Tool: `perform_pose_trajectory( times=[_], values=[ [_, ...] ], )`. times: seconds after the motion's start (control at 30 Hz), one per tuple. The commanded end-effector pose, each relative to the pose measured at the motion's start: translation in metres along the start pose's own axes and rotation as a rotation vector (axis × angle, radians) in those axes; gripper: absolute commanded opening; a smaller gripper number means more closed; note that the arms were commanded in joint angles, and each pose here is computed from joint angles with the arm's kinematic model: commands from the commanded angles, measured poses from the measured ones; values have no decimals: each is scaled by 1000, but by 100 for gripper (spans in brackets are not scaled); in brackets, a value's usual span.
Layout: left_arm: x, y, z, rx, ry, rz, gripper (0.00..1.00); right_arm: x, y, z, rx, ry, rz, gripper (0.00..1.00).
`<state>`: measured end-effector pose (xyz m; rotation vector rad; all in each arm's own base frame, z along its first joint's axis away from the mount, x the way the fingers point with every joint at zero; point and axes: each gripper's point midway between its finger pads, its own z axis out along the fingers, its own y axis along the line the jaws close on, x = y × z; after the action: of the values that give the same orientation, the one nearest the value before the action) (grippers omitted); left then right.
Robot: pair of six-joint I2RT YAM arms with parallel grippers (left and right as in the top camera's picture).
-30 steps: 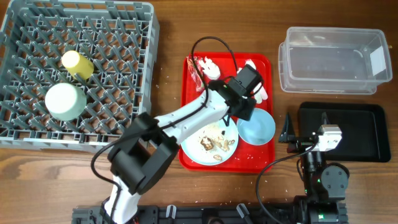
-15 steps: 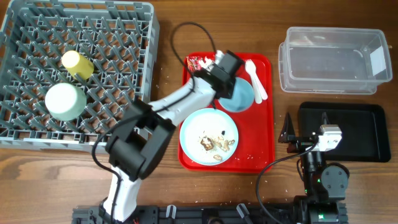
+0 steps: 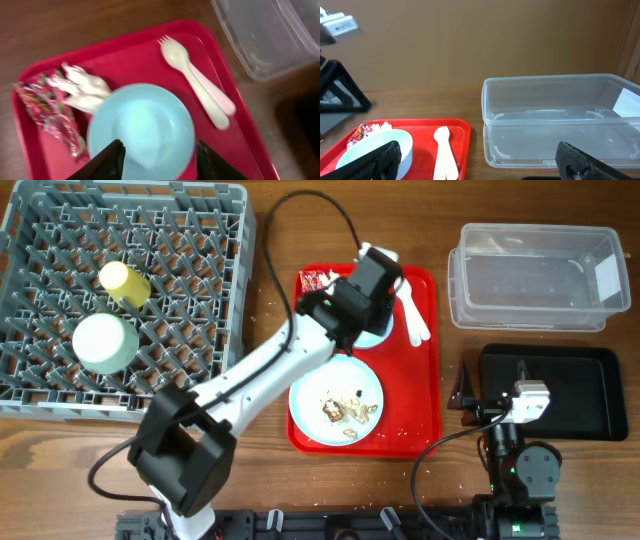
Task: Sort waste into correct bins and load items into the dishwasher rack
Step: 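Return the left gripper to the tray and grasp the light-blue bowl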
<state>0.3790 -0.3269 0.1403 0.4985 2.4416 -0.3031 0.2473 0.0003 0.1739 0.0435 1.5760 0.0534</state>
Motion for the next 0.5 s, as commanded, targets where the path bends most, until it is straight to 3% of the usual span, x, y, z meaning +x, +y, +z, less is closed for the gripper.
perform_pose_trajectory(
  times=[0.0, 0.37, 0.47],
  values=[
    [31, -27, 28, 37, 82, 77, 46, -2, -1, 0, 9, -10, -9, 100],
    [79, -31, 87, 14, 191, 105, 46, -2, -1, 0, 8, -10, -9, 100],
    [83, -31, 92, 12, 197, 107, 32, -2, -1, 0, 9, -10, -9, 100]
  ],
)
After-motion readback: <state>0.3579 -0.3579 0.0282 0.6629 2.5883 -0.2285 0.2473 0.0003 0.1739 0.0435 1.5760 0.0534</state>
